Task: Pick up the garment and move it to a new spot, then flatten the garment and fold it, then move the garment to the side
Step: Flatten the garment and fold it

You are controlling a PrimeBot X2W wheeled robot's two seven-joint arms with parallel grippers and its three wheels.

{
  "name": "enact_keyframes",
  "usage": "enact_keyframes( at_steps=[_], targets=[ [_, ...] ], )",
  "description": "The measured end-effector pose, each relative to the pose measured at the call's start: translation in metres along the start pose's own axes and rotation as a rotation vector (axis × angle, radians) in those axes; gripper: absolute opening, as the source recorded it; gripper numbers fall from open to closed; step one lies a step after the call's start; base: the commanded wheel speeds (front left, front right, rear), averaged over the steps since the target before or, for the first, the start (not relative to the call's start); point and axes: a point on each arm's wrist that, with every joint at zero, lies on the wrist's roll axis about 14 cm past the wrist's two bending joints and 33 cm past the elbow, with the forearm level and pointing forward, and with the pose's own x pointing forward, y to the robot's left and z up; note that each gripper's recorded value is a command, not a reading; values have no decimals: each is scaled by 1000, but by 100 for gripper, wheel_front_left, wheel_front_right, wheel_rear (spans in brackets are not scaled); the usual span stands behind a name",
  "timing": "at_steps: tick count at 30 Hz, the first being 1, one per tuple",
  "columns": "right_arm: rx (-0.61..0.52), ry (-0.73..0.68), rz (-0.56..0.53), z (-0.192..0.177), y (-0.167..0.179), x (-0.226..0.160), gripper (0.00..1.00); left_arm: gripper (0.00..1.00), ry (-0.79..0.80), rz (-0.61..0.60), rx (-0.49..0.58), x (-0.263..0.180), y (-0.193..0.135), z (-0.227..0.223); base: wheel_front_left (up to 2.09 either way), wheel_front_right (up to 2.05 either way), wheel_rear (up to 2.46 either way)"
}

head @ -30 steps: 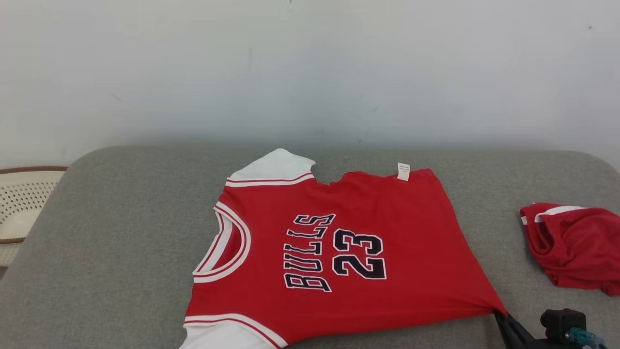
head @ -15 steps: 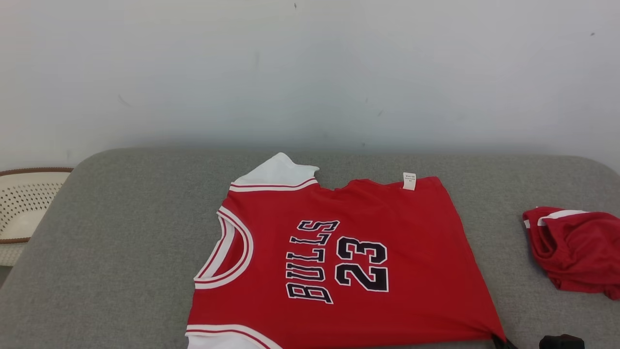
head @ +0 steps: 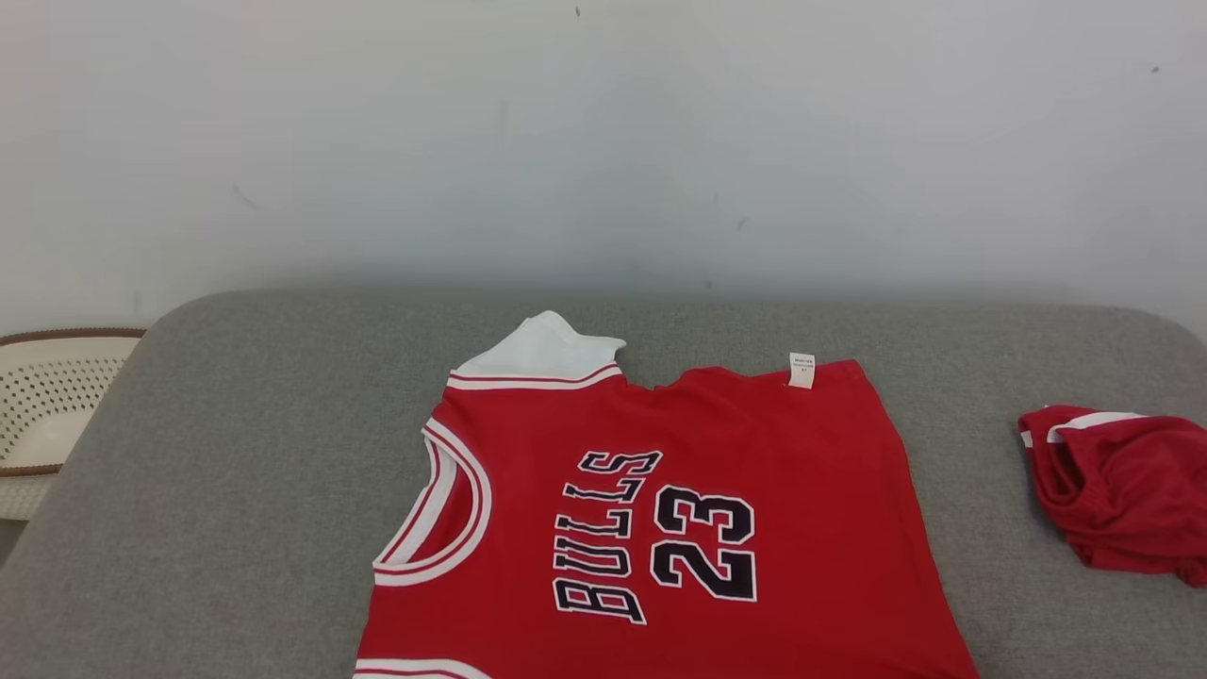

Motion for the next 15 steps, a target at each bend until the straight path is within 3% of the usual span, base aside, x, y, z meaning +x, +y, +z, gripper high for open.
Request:
enact_keyframes(
  at_steps=[7,15],
  targets=[
    [10,17,1,-10,3,-7,0,0,-20,-18,-8,-1,-4,6,0,0,0],
    [19,-52,-34,21,-8,17,0,0,-206,-110,19,34,-33,70,0,0,0]
  ],
)
